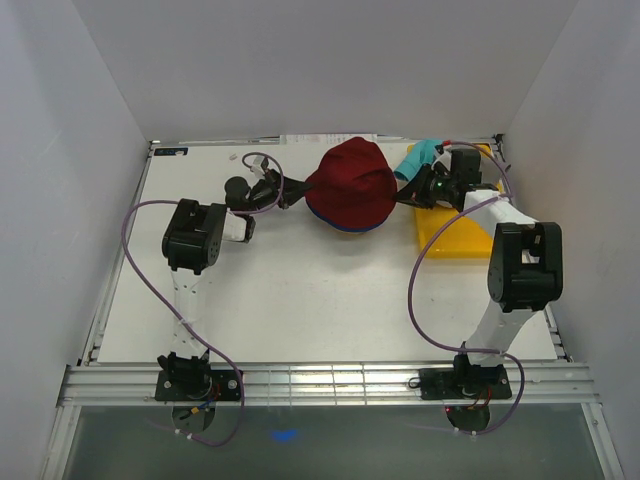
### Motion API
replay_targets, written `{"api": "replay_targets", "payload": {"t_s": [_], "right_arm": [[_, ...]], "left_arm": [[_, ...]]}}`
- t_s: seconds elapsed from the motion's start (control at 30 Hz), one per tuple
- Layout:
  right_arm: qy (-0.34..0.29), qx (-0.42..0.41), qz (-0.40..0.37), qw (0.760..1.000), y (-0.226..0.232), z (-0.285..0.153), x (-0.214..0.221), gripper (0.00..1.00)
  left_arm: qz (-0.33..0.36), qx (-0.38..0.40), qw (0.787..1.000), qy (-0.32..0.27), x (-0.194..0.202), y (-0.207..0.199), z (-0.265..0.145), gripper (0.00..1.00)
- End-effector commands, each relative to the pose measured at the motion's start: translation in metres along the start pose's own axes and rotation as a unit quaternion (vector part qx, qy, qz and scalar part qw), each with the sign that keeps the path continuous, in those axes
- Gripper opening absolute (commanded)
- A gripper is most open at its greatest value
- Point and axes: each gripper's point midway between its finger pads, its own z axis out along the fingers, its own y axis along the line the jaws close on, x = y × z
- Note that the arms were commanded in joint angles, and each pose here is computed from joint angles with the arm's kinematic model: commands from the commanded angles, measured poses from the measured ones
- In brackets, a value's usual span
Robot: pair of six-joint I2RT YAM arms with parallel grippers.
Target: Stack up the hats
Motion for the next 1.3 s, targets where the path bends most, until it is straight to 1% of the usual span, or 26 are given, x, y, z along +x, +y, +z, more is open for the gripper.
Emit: {"api": "replay_targets", "payload": {"t_s": [0.0, 0.2, 0.33, 0.43, 0.47, 0.53, 0.57, 0.63, 0.67, 0.8, 1.0, 1.27], "right_arm": [[0.025, 0.086, -0.005, 0.996, -0.039, 0.004, 0.012, 0.08], [0.037, 0.103, -0.010, 0.994, -0.046, 0.005, 0.019, 0.08], [0.034, 0.099, -0.013, 0.994, -0.042, 0.001, 0.022, 0.08], [0.024, 0.085, -0.019, 0.996, -0.031, -0.005, 0.018, 0.08], [0.019, 0.082, -0.022, 0.996, -0.026, -0.008, 0.017, 0.08], [0.012, 0.075, -0.027, 0.997, -0.019, -0.012, 0.014, 0.08], [0.010, 0.073, -0.026, 0.997, -0.017, -0.014, 0.013, 0.08], [0.008, 0.067, -0.028, 0.997, -0.012, -0.016, 0.012, 0.08], [0.007, 0.065, -0.026, 0.998, -0.011, -0.016, 0.012, 0.08], [0.005, 0.052, -0.023, 0.998, -0.005, -0.018, 0.013, 0.08], [0.004, 0.035, -0.021, 0.999, 0.004, -0.022, 0.018, 0.08], [-0.006, 0.011, -0.032, 0.999, 0.024, -0.033, 0.021, 0.08]], "left_arm": [[-0.013, -0.073, 0.996, -0.043, -0.024, 0.028, -0.018, 0.00], [-0.013, -0.111, 0.993, -0.048, -0.028, 0.042, -0.021, 0.00], [-0.001, -0.111, 0.993, -0.040, -0.028, 0.038, -0.019, 0.00], [0.010, -0.102, 0.994, -0.035, -0.031, 0.028, -0.016, 0.00], [0.017, -0.097, 0.995, -0.033, -0.031, 0.022, -0.014, 0.08], [0.031, -0.088, 0.995, -0.033, -0.035, 0.010, -0.011, 0.21], [0.040, -0.082, 0.995, -0.031, -0.036, 0.003, -0.008, 0.31], [0.051, -0.074, 0.995, -0.031, -0.038, -0.007, -0.007, 0.40], [0.057, -0.069, 0.996, -0.030, -0.038, -0.014, -0.005, 0.46], [0.078, -0.052, 0.995, -0.028, -0.041, -0.037, -0.002, 0.53], [0.091, -0.036, 0.995, -0.028, -0.035, -0.062, -0.005, 0.53], [0.085, -0.029, 0.996, -0.018, -0.026, -0.072, -0.005, 0.54]]}}
